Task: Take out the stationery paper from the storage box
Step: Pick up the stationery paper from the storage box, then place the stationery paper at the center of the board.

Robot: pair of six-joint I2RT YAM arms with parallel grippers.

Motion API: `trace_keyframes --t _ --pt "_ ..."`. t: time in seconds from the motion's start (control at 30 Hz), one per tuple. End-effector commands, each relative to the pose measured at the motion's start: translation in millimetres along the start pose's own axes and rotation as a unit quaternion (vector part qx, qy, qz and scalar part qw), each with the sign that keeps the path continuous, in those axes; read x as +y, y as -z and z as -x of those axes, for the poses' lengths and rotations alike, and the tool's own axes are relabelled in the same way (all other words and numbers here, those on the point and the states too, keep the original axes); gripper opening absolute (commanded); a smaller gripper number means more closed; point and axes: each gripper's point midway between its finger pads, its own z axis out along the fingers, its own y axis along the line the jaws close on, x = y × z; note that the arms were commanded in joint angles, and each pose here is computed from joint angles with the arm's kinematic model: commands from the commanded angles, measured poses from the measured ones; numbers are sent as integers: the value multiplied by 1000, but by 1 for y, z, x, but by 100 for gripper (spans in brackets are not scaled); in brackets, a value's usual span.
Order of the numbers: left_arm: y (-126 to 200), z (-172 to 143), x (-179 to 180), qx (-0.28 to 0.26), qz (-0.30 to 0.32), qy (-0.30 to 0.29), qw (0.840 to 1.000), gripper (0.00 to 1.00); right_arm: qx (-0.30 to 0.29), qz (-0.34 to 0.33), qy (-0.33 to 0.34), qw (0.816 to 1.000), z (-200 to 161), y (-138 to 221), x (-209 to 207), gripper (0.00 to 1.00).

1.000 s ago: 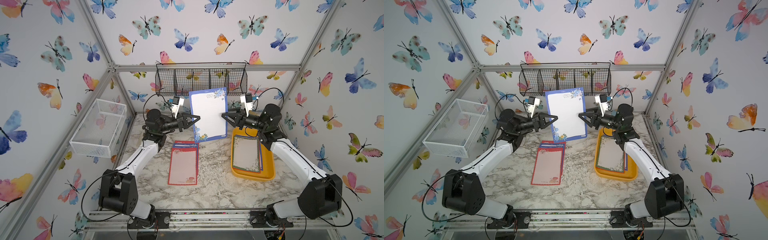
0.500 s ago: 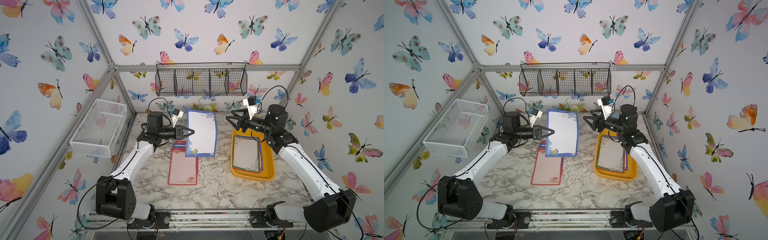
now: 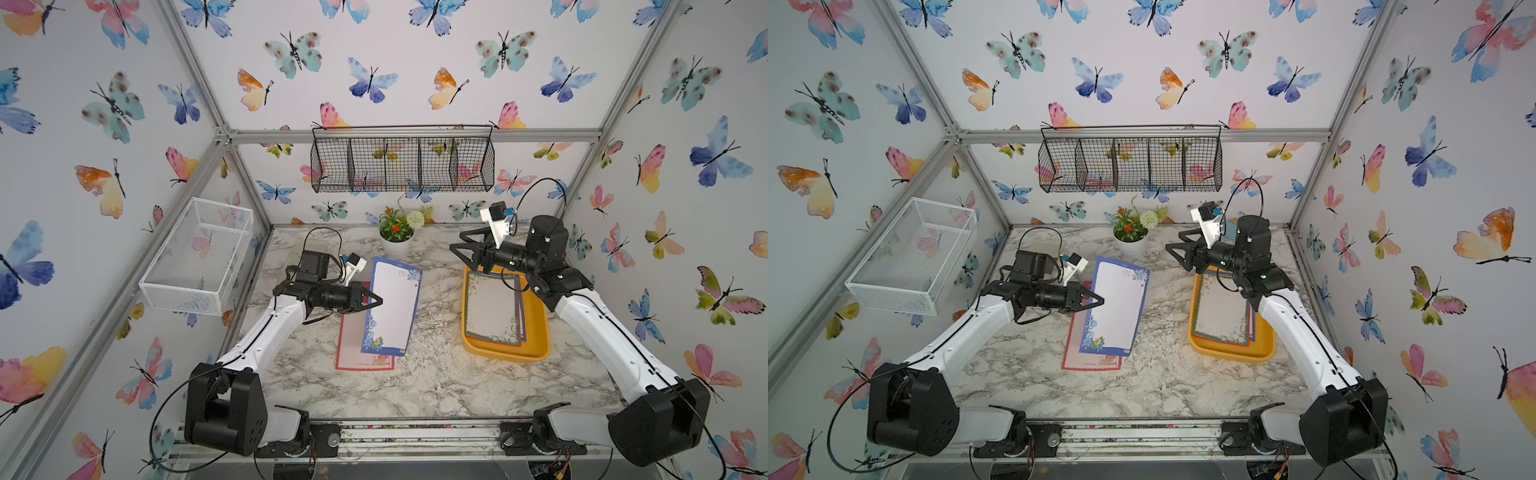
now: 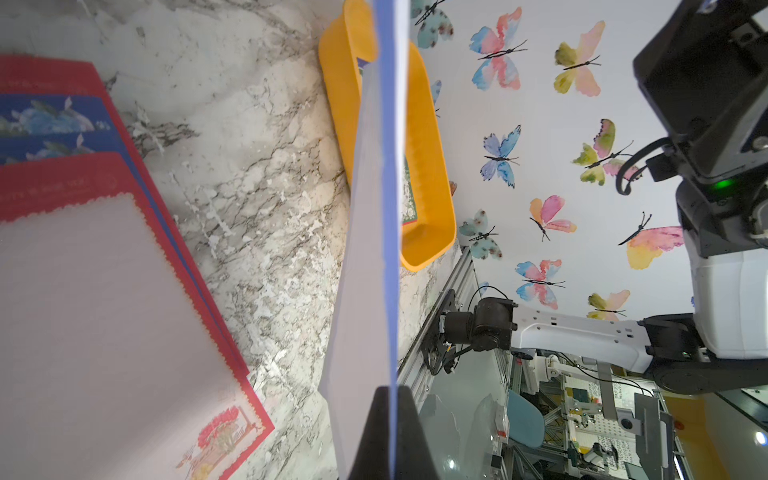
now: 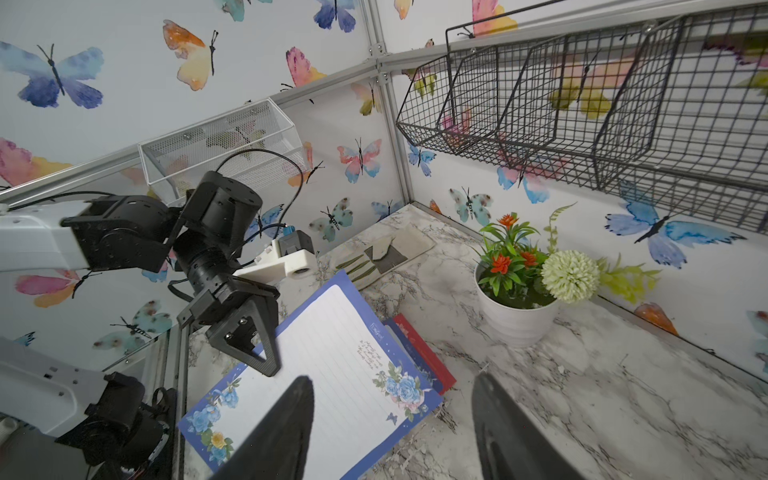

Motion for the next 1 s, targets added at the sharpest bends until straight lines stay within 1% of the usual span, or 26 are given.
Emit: trace_keyframes --t 0.0,0.13,0.23,0.47,0.7,0.97 --pt "-2 -20 19 24 27 33 999 0 2 50 -2 999 -4 -2 17 62" --pt "1 -27 38 21 49 66 996 0 4 47 3 999 -6 1 18 62" --pt "7 -33 65 12 85 101 991 0 7 44 8 999 -10 2 19 62" --pt "21 -40 106 -4 113 150 982 0 12 49 5 999 -16 0 18 61" --pt "24 -47 139 6 170 164 972 3 21 49 2 999 -22 -3 15 60" --pt "25 -48 161 24 212 173 961 3 28 51 8 998 -26 -5 17 59"
